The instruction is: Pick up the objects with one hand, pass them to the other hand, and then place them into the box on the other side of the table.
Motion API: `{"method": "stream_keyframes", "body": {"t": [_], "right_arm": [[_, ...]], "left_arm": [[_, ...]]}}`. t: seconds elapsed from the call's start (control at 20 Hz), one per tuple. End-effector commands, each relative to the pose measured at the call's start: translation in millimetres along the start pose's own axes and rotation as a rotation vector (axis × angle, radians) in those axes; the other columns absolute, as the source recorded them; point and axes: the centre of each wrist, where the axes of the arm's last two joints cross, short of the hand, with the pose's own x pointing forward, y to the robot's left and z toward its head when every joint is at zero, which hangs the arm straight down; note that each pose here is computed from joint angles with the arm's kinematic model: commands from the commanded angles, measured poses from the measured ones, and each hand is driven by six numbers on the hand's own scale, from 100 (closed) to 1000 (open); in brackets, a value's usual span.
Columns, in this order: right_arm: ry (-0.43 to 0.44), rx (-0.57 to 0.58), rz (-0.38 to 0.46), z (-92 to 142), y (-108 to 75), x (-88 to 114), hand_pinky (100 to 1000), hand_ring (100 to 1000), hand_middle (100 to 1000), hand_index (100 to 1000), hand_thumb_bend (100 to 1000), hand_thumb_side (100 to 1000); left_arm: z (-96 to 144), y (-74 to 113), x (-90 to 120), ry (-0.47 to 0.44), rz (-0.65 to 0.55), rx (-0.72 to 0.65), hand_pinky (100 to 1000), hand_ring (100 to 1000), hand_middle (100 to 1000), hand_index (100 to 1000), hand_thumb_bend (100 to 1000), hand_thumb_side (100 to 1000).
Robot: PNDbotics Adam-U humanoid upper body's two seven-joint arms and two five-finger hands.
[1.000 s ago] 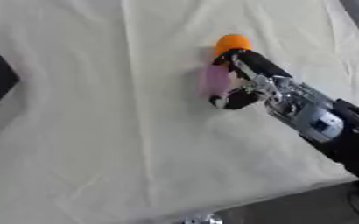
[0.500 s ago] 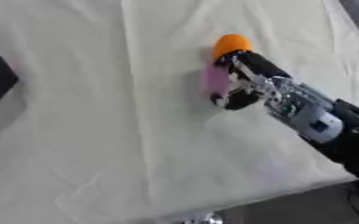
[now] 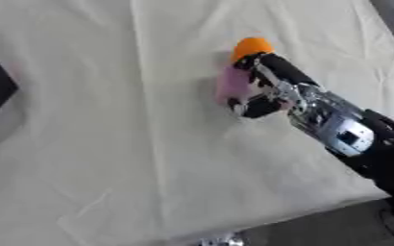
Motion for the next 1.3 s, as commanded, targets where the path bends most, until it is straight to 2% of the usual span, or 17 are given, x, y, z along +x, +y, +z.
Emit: {"method": "stream_keyframes", "body": {"t": [0.05, 0.25, 0.9, 1.3], "right_arm": [[-0.021, -0.022, -0.027, 1, -6.4, 0, 583, 650, 534, 616, 141, 100], [-0.047, -0.015, -0.09, 1, -5.5, -2, 567, 630, 516, 603, 102, 100], [-0.166, -0.06, -0.25, 3, 1.0, -2, 558, 622, 503, 596, 100, 100], [-0.211, -0.17, -0.329, 3, 1.5, -2, 574, 625, 505, 599, 100, 100]], "left_arm": [[-5, 1.6, 9, -0.04, -0.011, -0.011, 941, 674, 728, 716, 128, 841], [-5, 2.7, 9, -0.043, -0.016, -0.014, 941, 675, 728, 716, 127, 838], [-10, -1.5, 20, -0.085, -0.022, -0.067, 940, 676, 727, 719, 119, 823], [-18, -17.8, 45, -0.169, -0.011, -0.192, 932, 680, 727, 724, 105, 796]]}}
